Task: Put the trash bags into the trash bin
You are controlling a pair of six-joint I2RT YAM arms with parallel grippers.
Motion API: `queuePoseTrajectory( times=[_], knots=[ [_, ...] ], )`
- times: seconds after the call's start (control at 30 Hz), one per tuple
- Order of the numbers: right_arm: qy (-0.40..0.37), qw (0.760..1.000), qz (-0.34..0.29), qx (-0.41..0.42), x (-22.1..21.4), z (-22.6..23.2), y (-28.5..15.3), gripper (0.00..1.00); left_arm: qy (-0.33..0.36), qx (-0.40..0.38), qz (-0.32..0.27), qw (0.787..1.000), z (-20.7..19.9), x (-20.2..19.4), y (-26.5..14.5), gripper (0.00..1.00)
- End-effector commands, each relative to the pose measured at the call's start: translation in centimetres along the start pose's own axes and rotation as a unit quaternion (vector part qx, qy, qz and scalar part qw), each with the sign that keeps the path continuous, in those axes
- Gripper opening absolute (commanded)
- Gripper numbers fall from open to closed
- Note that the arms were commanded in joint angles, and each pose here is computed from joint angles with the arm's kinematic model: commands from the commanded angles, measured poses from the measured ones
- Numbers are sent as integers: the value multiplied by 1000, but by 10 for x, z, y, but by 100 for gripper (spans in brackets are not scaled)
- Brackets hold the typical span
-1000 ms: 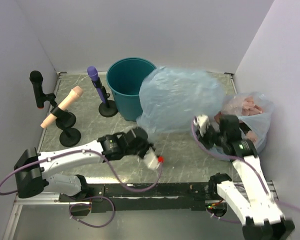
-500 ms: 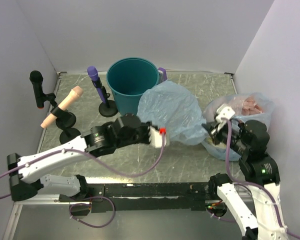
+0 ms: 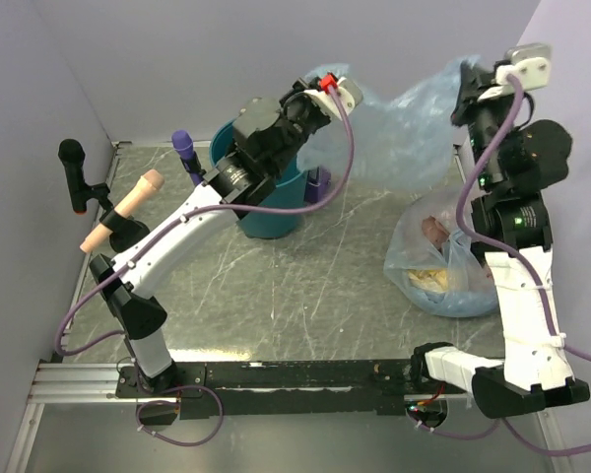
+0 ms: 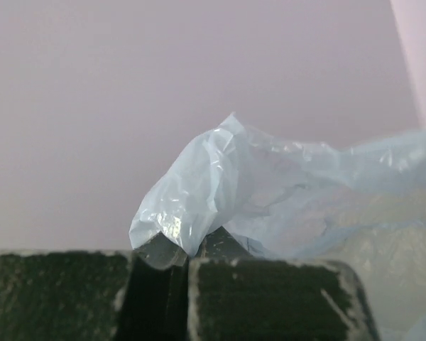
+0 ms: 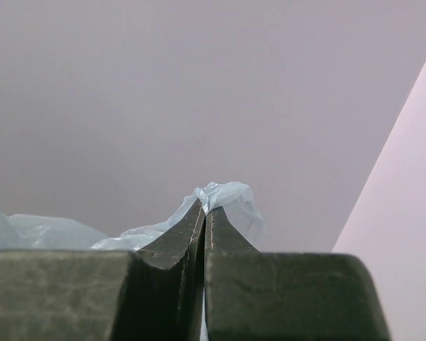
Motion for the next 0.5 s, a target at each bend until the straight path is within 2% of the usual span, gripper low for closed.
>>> queuePoseTrajectory(
  times=[0.0, 0.07, 0.13, 0.2, 0.27, 0.33, 0.37, 0.43, 0.47],
  knots=[
    [-53, 967, -247, -13, 152, -15, -33, 0, 176, 129, -244, 945, 65, 118, -25, 1],
    [-76, 950, -301, 22, 186, -4, -57, 0, 229, 171, -320, 903, 74, 150, -45, 1],
    [-103, 937, -330, 47, 207, 4, -77, 0, 249, 204, -371, 871, 81, 179, -65, 1],
    [-131, 929, -340, 63, 215, 10, -92, 0, 260, 239, -405, 843, 82, 199, -85, 1],
    [-142, 933, -325, 65, 203, 11, -99, 0, 264, 271, -424, 823, 78, 203, -100, 1],
    [-157, 947, -268, 80, 156, 17, -92, 0, 261, 267, -410, 832, 63, 183, -96, 1],
    [-166, 956, -228, 86, 124, 20, -90, 0, 253, 255, -386, 850, 56, 166, -89, 1],
    [-183, 969, -98, 132, 23, 36, -83, 0, 228, 172, -304, 909, 22, 112, -66, 1],
    [-192, 964, -9, 181, -41, 49, -89, 0, 200, 115, -251, 940, 3, 80, -59, 1]
  ],
)
Point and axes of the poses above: each gripper's point midway between its finger pads, its own y axis out along the fingers, its own z axis along the line the jaws close on, x = y × z, the point moved 1 cm from there along -y, back along the fingers, and after that the axes turned 3 degrees about y, right-handed, at the moved point
